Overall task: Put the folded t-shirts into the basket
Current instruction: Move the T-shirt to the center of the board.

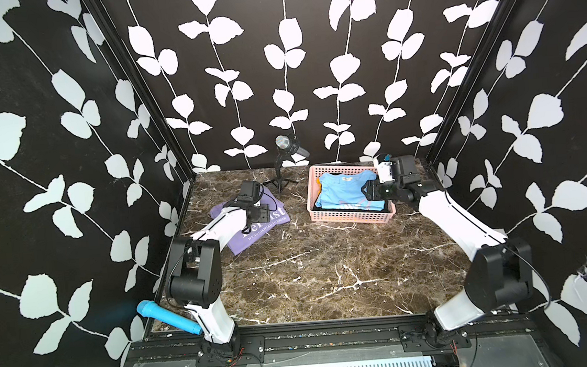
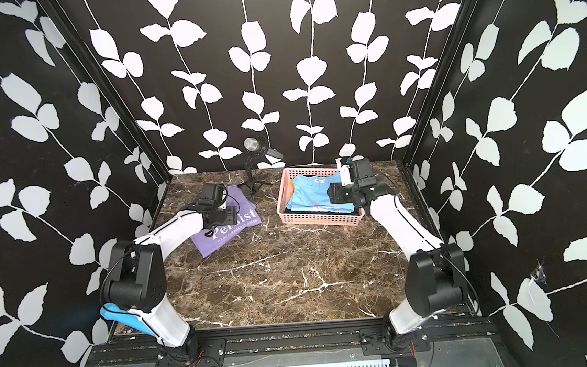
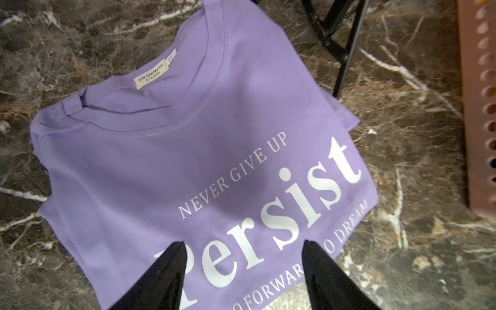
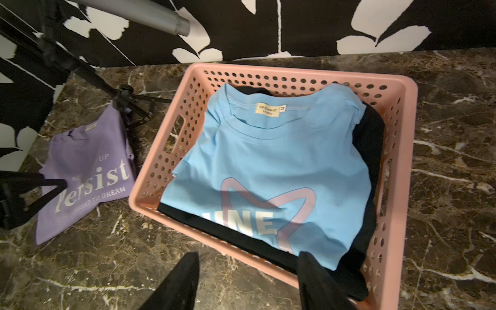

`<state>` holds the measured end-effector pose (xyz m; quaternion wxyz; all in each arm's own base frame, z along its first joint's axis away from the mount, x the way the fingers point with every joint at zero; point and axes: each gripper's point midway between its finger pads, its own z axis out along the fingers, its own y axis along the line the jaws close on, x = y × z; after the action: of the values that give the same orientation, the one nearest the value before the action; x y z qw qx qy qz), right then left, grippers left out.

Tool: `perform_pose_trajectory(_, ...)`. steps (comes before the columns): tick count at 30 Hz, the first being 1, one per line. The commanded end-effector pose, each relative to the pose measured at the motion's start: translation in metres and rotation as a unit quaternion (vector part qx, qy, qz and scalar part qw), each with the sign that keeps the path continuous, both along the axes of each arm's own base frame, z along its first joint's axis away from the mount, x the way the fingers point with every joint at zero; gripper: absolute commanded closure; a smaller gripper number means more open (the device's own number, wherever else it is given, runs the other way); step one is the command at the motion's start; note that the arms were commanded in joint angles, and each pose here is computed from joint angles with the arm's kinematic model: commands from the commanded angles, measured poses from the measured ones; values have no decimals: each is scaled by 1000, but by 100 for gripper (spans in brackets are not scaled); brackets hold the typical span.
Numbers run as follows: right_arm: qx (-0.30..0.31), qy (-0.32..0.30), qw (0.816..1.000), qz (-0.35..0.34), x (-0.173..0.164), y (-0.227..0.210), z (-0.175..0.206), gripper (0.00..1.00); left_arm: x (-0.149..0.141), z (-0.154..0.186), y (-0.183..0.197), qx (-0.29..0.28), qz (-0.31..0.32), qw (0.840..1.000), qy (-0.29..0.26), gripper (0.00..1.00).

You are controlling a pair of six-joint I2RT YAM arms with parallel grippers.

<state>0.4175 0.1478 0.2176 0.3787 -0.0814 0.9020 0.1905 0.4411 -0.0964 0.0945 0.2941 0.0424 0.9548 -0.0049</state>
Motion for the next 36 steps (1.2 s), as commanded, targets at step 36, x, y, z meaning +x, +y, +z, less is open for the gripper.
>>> perform_pose_trajectory(36,26,-5,1000,14,-64,8,-1,34,-216,-94,-109,-34,-156,976,146,36)
